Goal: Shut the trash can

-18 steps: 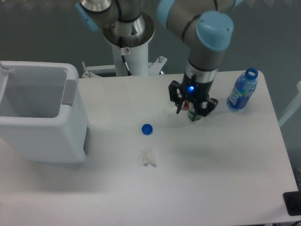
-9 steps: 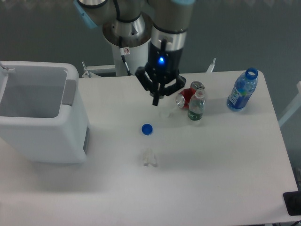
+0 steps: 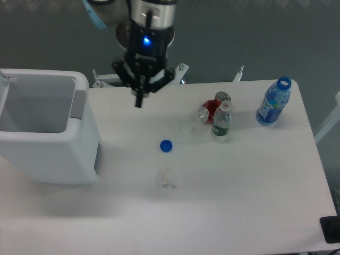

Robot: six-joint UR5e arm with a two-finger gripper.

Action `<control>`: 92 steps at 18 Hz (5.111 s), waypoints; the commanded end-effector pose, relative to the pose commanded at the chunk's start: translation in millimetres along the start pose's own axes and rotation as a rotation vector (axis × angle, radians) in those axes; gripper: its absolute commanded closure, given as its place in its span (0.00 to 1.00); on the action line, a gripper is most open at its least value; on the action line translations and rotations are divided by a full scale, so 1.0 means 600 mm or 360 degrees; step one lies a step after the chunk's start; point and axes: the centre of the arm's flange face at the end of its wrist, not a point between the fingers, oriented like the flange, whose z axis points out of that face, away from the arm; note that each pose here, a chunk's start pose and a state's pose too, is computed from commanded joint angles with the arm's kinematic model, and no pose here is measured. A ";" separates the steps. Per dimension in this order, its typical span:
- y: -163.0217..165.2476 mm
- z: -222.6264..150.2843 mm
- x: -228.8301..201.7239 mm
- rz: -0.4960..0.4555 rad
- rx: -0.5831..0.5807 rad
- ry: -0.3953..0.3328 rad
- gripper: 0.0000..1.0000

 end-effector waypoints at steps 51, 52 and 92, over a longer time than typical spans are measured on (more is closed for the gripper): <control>0.002 -0.007 0.508 0.0930 0.0033 0.0038 1.00; 0.003 -0.009 0.508 0.0932 0.0031 0.0029 1.00; 0.007 -0.015 0.399 0.0784 -0.0068 -0.0279 1.00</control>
